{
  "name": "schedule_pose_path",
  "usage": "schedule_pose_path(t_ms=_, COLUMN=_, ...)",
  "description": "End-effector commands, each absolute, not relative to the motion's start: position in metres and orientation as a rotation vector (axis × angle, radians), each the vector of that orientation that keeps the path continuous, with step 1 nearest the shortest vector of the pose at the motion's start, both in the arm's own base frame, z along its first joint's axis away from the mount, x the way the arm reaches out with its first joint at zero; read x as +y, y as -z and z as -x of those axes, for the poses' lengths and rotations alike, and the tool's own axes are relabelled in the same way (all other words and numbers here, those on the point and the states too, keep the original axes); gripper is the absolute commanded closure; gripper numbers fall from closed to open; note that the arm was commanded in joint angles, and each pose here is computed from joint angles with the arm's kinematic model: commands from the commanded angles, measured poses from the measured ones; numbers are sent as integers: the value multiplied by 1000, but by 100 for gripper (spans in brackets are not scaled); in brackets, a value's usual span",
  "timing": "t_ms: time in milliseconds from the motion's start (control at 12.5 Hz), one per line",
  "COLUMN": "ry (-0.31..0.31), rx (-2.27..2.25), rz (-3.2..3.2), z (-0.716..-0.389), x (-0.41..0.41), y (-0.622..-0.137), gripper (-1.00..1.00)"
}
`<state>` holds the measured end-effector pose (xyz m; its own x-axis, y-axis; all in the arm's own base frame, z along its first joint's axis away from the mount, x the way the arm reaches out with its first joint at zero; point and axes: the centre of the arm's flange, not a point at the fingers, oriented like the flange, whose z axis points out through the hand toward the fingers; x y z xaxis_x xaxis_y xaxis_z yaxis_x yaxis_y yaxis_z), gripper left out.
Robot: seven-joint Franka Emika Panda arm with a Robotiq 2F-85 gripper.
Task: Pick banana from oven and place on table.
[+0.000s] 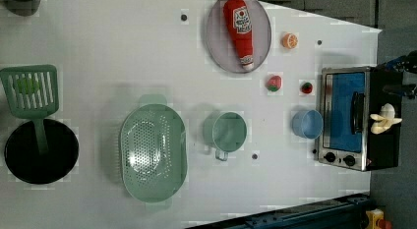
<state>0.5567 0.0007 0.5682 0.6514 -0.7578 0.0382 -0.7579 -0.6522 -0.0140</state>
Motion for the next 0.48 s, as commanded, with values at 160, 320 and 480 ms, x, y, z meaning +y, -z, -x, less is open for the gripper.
schedule_pose_path(t_ms=160, ry=-41, rx=-1528, rz=-2715, z=-412, x=-7, y=-644, gripper=-80)
schedule_pose_path(t_ms=320, ry=-36, rx=-1539, rz=-2710, z=-414, x=-12, y=-641, gripper=-100)
schedule_pose_path(t_ms=480, ry=-59, rx=-1587, rz=-2704, z=-423, x=-28, y=-637, gripper=-100)
